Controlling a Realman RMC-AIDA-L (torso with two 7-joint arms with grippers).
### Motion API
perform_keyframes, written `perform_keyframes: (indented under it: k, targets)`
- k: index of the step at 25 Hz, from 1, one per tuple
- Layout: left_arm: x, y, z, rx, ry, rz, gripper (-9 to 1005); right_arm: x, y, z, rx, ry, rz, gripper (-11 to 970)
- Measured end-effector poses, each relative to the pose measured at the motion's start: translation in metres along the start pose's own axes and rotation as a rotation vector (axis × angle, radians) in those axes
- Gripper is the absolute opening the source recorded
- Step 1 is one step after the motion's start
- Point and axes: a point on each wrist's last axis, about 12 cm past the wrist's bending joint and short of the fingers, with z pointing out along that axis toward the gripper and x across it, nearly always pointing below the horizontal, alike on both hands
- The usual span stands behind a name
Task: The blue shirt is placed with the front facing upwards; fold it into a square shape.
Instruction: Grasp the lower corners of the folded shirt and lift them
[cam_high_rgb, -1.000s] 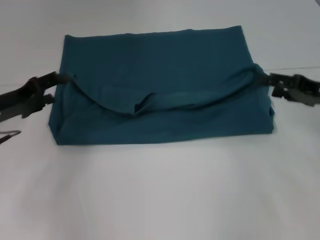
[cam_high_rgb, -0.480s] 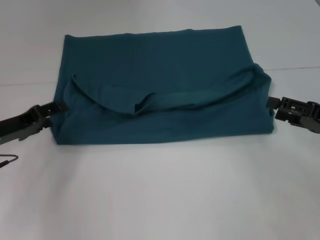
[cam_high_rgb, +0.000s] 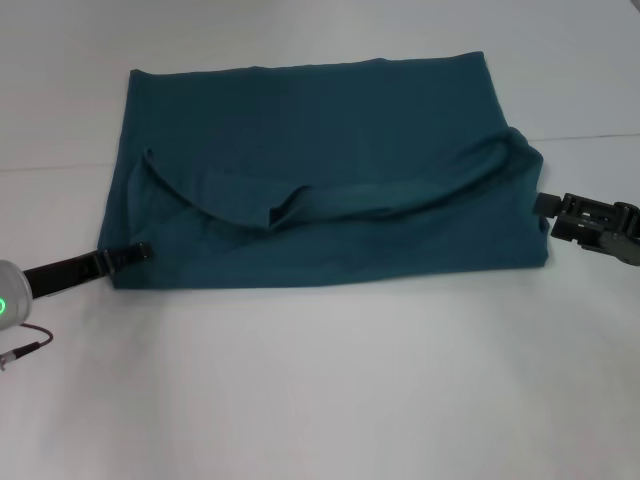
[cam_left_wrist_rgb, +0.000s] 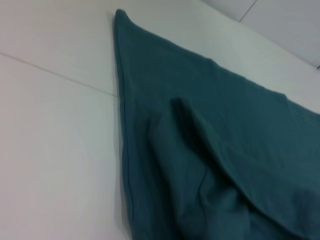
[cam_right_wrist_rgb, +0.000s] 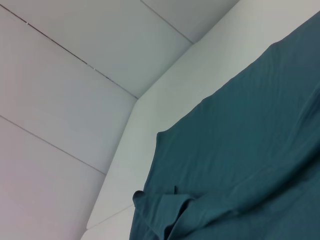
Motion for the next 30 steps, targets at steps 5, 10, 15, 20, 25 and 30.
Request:
perform_keyframes:
  k: [5, 10, 15, 20, 25, 30]
  targets:
    - [0.002, -0.002, 0.003, -0.009, 0.009, 0.011, 792, 0.001, -0.001, -0.001, 0.003, -0.006, 0.006, 837]
    - [0.004, -0.004, 0.005, -0.003, 0.015, 0.011, 792, 0.002, -0.003, -0.003, 0.006, -0.018, 0.018, 838]
    - [0.003, -0.013, 0.011, 0.017, 0.022, 0.019, 791, 0.003, -0.005, -0.004, 0.01, -0.023, 0.028, 838]
    - [-0.001, -0.02, 0.015, 0.029, 0.027, 0.002, 781, 0.003, -0.005, -0.005, 0.012, -0.024, 0.029, 838]
    - [-0.005, -0.017, 0.014, 0.011, 0.036, -0.048, 666, 0.003, -0.006, -0.006, 0.012, -0.025, 0.033, 838]
    - [-0.006, -0.016, 0.013, 0.006, 0.036, -0.046, 540, 0.003, -0.006, -0.006, 0.01, -0.026, 0.035, 838]
